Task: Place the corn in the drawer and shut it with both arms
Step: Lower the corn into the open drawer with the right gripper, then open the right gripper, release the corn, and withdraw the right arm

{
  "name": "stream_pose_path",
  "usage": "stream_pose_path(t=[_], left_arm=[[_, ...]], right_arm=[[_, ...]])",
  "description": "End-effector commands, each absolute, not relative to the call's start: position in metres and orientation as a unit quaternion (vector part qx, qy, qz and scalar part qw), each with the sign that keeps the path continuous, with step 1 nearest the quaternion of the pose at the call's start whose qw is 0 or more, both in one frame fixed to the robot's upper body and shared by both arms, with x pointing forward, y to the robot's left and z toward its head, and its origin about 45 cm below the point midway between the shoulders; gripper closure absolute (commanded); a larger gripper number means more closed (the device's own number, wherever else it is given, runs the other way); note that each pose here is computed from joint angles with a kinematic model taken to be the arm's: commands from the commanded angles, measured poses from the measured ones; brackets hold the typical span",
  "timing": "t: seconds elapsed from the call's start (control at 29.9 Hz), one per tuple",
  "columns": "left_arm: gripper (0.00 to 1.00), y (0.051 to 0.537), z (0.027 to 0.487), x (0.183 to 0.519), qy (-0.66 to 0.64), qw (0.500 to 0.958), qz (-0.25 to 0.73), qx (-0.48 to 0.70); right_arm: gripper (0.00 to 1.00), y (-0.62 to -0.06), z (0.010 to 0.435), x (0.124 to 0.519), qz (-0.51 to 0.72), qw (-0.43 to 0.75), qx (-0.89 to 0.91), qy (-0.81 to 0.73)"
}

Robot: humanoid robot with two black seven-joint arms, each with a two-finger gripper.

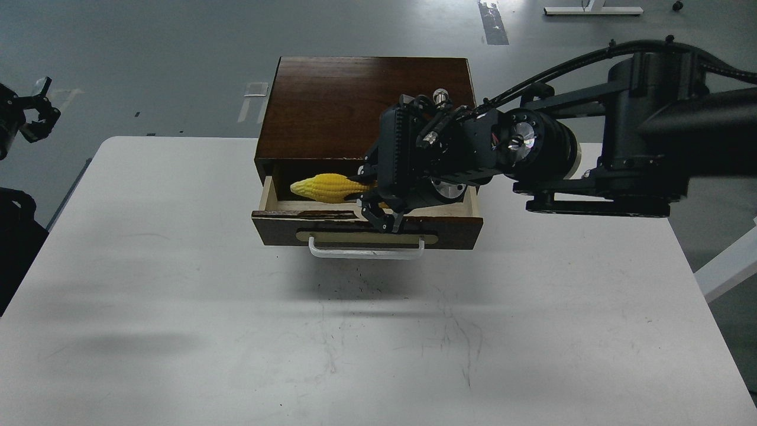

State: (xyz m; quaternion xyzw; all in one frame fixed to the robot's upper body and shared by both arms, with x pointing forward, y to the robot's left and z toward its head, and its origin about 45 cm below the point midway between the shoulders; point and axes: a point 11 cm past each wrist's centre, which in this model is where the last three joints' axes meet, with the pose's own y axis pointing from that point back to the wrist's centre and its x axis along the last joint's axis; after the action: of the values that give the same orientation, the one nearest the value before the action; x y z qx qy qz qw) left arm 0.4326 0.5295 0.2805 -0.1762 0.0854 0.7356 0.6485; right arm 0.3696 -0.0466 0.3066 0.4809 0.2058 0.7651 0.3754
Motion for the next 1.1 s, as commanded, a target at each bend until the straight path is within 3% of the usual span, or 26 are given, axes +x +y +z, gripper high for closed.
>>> stream_pose_path(t=[0.0, 0.17, 0.53, 0.63, 0.74, 0.77, 0.9, 1.07], left_arm=[[0.01, 0.532, 0.28, 0.431, 0.085, 0.646, 0.738, -0.175], [0.01, 0.536, 0.282, 0.429, 0.082, 0.644, 0.741, -0.174], [0.01, 0.536, 0.284, 0.43, 0.082, 0.648, 0.738, -0.168], [0.01, 0.541, 0.291, 0.429, 0.076, 0.647, 0.74, -0.168], [0.01, 0.542, 0.294, 0.43, 0.075, 0.648, 0.74, -0.162], [0.02, 0.539, 0.29, 0.43, 0.08, 0.652, 0.738, -0.153], [0.04, 0.532, 0.29, 0.434, 0.097, 0.667, 0.727, -0.129], [0.14, 0.523, 0.309, 0.446, 0.084, 0.681, 0.717, -0.126]], right_arm=[[0.47, -0.048, 0.309, 0.373, 0.765, 0.379, 0.479, 0.202], [0.35, -0.059, 0.307, 0.376, 0.758, 0.389, 0.485, 0.198], [0.31, -0.068, 0.315, 0.384, 0.748, 0.396, 0.505, 0.168], [0.27, -0.07, 0.342, 0.398, 0.717, 0.395, 0.567, 0.087], [0.14, -0.067, 0.358, 0.401, 0.661, 0.372, 0.652, 0.011], [0.04, -0.069, 0.364, 0.402, 0.62, 0.356, 0.698, -0.03], [0.0, -0.079, 0.403, 0.416, 0.529, 0.304, 0.78, -0.141], [0.0, -0.152, 0.468, 0.456, 0.459, 0.258, 0.793, -0.307]])
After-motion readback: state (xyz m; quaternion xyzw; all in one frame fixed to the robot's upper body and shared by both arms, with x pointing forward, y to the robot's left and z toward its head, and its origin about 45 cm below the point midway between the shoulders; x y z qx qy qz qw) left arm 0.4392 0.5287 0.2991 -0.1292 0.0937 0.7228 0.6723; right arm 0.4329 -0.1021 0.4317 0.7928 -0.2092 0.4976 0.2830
